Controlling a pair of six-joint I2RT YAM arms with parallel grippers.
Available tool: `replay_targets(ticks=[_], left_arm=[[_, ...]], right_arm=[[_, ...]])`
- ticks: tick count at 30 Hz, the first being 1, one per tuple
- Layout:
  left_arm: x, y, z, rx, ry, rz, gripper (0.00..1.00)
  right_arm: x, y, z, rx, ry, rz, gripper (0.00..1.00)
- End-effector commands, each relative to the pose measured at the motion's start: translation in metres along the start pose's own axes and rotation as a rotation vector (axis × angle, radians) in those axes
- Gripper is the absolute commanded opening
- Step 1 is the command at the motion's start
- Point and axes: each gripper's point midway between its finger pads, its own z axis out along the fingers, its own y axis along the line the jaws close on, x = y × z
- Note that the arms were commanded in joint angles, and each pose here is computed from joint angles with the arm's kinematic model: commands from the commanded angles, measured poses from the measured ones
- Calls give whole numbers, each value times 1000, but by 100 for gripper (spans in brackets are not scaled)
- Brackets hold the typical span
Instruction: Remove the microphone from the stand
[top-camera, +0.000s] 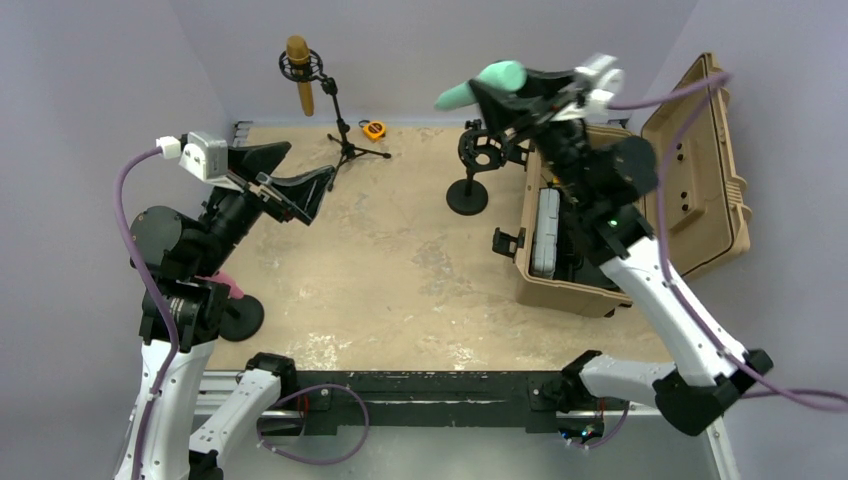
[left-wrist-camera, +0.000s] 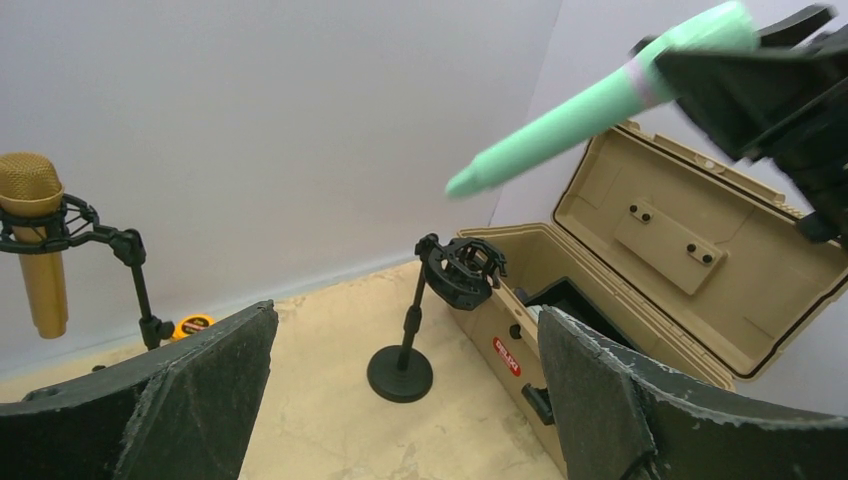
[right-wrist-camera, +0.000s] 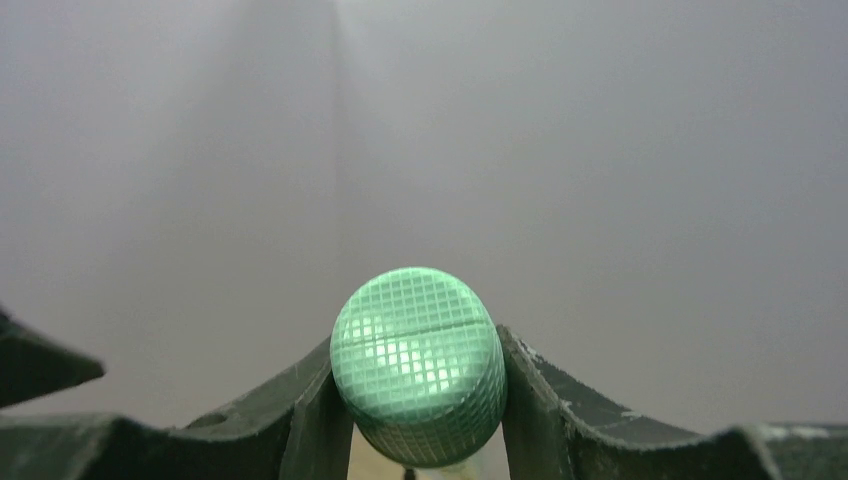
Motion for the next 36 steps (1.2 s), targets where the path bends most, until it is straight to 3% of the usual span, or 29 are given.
replay_targets(ticks=[1,8,13,18,23,29,36], left_arm=[[-7,10,-3,-70,-34,-8,96],[-16,58,-33,-395,-114,-10,93],[-13,66,-34,-437,-107,-20,93],[-12,66,-34,-438,-101,-20,92],[-11,70,-33,-449,-96,-13,92],[-5,70,-23,-431,-64,-14,92],[9,69,-5,-407,49,-50,92]], right_arm=[[104,94,6,-270,252,105,12],[221,166,-24,-325,501,293,6],[295,225,-59,-430,700,375,0],[317,252,-94,-584,767,442,0],[316,279,-120,-789,739,510,0],[345,271,-132,-806,764,530,2],[390,200,-108,-538,775,511,4]])
